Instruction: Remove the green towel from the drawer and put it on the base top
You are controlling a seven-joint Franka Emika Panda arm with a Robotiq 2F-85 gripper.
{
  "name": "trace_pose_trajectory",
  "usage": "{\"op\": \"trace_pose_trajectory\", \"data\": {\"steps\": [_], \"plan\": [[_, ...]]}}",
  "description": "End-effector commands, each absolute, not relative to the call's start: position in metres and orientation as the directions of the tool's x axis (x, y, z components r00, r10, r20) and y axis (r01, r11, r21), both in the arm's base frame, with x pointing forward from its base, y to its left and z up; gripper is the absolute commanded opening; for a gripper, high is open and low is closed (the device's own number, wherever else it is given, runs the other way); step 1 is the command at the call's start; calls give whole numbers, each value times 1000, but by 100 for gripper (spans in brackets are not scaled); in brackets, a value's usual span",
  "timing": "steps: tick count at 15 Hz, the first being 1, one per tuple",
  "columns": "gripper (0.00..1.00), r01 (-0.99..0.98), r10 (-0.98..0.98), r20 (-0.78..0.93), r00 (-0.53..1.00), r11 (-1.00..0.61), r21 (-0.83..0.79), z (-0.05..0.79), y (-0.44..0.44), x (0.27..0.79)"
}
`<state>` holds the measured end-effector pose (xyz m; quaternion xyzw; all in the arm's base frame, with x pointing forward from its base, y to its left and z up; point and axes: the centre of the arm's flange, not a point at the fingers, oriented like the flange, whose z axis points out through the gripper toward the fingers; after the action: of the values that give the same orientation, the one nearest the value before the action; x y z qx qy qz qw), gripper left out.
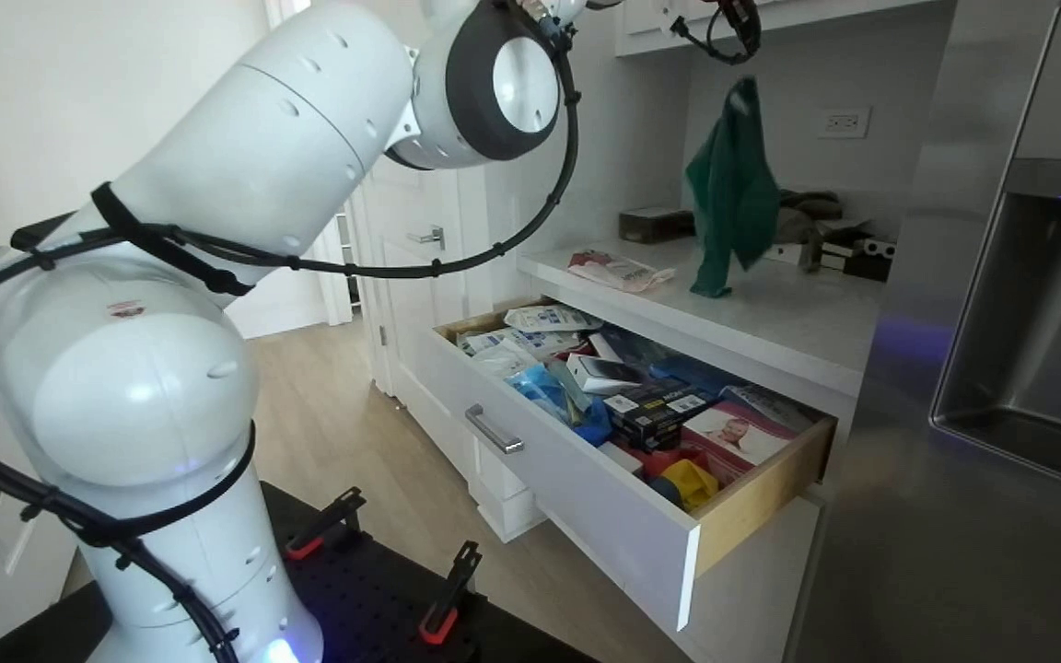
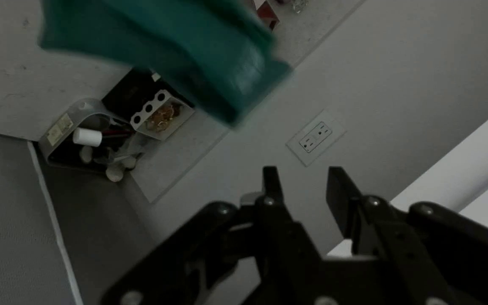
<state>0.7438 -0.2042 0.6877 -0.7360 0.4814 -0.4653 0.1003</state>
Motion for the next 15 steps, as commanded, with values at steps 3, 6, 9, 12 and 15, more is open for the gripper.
{"op": "trace_pose_trajectory", "data": {"steps": [3,6,9,12,15], "plan": [[81,-621,-788,610,80,-518,-588,714,-203,786],[99,-643,-789,589,175,-545,-538,710,-191,783],[100,-677,-772,533,346,-599,-427,697,-171,767],[100,-676,-726,480,492,-666,-314,687,-157,747],[100,-650,-666,410,623,-732,-201,680,-151,727]]}}
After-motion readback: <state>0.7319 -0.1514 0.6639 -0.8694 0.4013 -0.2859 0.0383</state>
